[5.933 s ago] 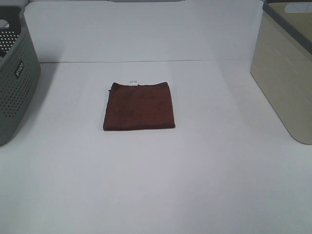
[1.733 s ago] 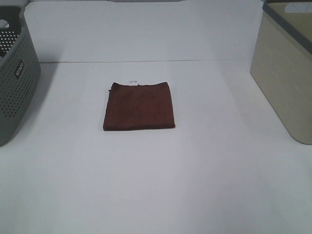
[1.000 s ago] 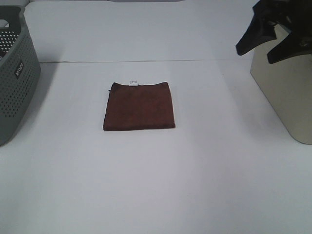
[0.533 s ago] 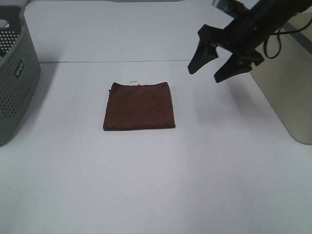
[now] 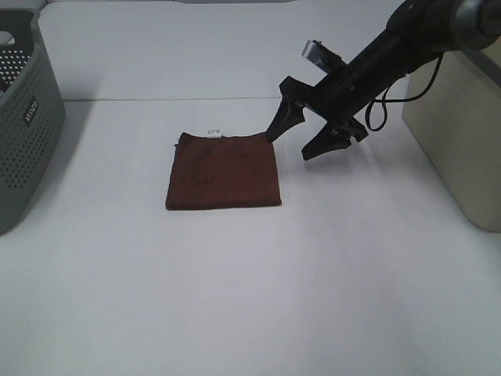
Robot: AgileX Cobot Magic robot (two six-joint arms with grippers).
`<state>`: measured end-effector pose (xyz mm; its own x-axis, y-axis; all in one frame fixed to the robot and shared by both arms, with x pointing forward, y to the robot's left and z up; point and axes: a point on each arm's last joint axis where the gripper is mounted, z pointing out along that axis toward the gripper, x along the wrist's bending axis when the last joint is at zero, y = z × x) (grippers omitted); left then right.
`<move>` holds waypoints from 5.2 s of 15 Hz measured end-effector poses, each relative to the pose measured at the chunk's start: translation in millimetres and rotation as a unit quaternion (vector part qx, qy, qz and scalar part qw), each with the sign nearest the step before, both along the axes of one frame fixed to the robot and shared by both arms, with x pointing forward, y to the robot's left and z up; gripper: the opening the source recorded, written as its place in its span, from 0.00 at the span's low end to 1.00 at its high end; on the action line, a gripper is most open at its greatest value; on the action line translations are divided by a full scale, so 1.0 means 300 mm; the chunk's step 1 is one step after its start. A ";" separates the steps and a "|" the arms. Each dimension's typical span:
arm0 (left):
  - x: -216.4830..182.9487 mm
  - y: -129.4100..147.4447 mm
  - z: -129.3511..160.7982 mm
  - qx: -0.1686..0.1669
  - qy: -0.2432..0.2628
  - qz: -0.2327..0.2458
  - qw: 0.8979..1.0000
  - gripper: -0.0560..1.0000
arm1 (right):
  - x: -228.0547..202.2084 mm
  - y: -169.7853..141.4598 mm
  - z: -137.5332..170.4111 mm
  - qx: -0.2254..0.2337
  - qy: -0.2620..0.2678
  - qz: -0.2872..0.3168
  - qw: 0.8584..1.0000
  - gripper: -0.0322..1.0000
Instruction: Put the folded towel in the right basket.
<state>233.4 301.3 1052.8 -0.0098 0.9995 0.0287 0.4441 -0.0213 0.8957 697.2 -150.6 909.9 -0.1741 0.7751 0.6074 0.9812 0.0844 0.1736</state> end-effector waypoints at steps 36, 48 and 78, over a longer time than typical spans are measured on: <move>0.000 0.000 0.000 0.000 0.000 0.000 1.000 0.89 | -0.022 0.148 0.401 -0.128 -0.133 0.097 0.978 0.07; 0.000 0.000 0.000 0.000 0.000 0.000 1.000 0.89 | -0.041 -0.407 0.801 -0.293 -0.257 -0.077 0.918 0.07; 0.000 0.000 0.000 0.000 0.000 0.000 1.000 0.89 | -0.380 -0.686 0.958 -0.210 -0.237 -0.187 0.930 0.96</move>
